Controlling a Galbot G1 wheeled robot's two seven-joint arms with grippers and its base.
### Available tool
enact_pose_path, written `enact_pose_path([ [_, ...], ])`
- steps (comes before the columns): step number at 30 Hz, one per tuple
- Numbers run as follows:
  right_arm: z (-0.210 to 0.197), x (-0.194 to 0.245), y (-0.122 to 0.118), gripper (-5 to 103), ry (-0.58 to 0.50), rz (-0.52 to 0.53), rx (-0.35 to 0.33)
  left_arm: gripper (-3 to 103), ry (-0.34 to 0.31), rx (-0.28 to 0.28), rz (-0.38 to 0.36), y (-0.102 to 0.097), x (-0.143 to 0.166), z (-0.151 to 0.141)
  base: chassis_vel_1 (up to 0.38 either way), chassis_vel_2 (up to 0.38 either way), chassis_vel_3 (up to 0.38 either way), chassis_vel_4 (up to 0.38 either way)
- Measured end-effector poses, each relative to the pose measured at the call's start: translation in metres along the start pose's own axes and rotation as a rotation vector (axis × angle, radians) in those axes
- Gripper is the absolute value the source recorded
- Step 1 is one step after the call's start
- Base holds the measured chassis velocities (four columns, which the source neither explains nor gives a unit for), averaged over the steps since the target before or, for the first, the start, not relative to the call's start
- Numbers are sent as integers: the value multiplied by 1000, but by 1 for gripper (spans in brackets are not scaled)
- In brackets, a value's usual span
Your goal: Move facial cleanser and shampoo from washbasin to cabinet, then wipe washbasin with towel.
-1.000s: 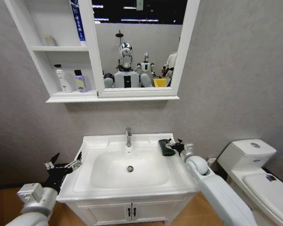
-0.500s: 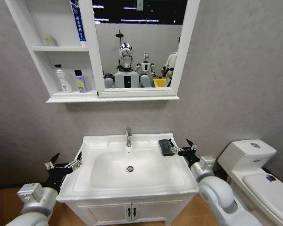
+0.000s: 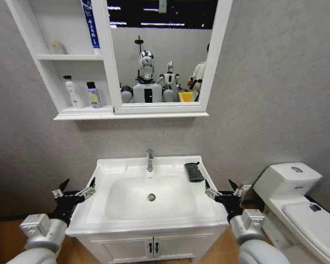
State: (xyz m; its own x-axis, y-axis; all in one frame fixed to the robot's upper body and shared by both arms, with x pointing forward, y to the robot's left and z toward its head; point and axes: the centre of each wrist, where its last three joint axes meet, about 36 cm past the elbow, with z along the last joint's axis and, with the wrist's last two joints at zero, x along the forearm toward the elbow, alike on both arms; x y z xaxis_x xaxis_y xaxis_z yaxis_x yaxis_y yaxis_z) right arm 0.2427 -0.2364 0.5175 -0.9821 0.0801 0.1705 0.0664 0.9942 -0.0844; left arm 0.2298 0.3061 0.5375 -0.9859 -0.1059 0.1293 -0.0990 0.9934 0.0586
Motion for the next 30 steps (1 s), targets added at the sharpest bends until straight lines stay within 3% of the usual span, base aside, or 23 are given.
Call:
enact_pose_path([
  [13,-1,6,3,100,9,-18,2,100,0,0,0,0,0,0,90,-104,-88,82],
  [30,1,4,4,100,12,-53,19,100,0,0,0,0,0,0,278,-286,-281,274],
])
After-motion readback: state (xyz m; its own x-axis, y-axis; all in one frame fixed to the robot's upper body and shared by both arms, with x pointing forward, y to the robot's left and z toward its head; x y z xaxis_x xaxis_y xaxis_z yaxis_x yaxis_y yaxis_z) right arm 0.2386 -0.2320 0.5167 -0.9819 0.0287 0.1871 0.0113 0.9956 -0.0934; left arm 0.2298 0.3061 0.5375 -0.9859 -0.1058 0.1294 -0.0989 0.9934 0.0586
